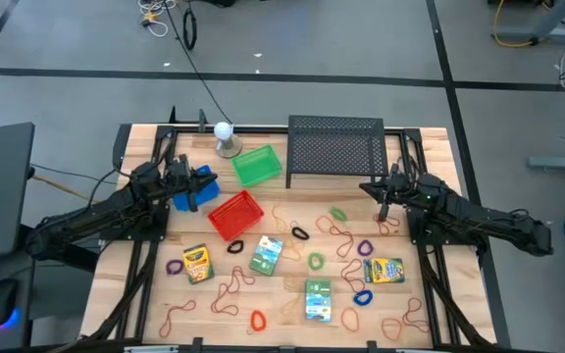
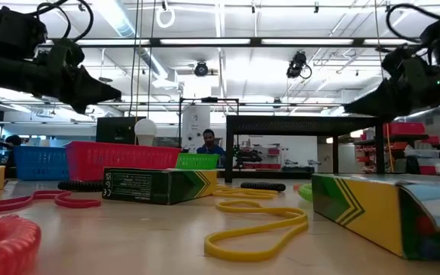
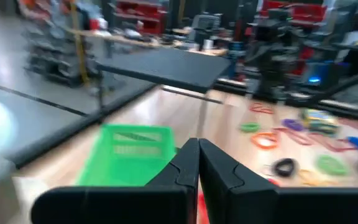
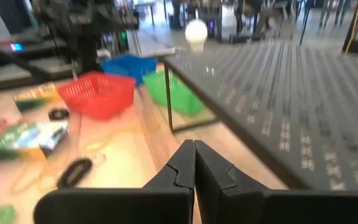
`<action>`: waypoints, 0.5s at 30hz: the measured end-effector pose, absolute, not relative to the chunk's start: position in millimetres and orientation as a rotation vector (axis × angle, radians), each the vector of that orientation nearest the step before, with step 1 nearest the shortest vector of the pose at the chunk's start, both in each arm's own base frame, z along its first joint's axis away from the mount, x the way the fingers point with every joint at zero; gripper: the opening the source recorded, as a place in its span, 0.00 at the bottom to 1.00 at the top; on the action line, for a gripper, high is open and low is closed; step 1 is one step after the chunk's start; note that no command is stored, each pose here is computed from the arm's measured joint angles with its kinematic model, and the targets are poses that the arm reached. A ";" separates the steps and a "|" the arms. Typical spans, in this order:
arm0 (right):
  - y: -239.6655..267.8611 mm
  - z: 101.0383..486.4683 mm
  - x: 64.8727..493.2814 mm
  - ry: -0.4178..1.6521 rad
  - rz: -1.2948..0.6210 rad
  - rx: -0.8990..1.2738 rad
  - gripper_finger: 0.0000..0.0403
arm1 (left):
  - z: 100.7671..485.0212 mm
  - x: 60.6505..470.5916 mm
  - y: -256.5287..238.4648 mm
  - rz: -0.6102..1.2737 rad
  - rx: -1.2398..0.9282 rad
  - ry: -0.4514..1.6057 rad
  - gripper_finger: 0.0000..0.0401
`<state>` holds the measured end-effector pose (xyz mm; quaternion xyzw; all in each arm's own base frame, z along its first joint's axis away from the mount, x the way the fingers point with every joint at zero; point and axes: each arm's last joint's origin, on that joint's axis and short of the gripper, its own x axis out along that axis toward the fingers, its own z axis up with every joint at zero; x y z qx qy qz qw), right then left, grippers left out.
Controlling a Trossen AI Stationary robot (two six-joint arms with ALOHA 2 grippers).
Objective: Pick & Place Office Desk Supplies
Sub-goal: Put the red bin on the shelf
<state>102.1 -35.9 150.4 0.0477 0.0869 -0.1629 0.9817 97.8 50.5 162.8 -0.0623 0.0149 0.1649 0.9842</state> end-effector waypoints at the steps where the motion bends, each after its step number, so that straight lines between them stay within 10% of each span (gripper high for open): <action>1: -36.2 149.0 102.8 0.191 -0.331 0.099 0.01 | 162.0 98.3 50.7 0.331 -0.156 0.033 0.03; 15: -37.4 149.8 105.7 0.188 -0.333 0.071 0.01 | 183.0 126.9 45.0 0.396 -0.254 0.321 0.05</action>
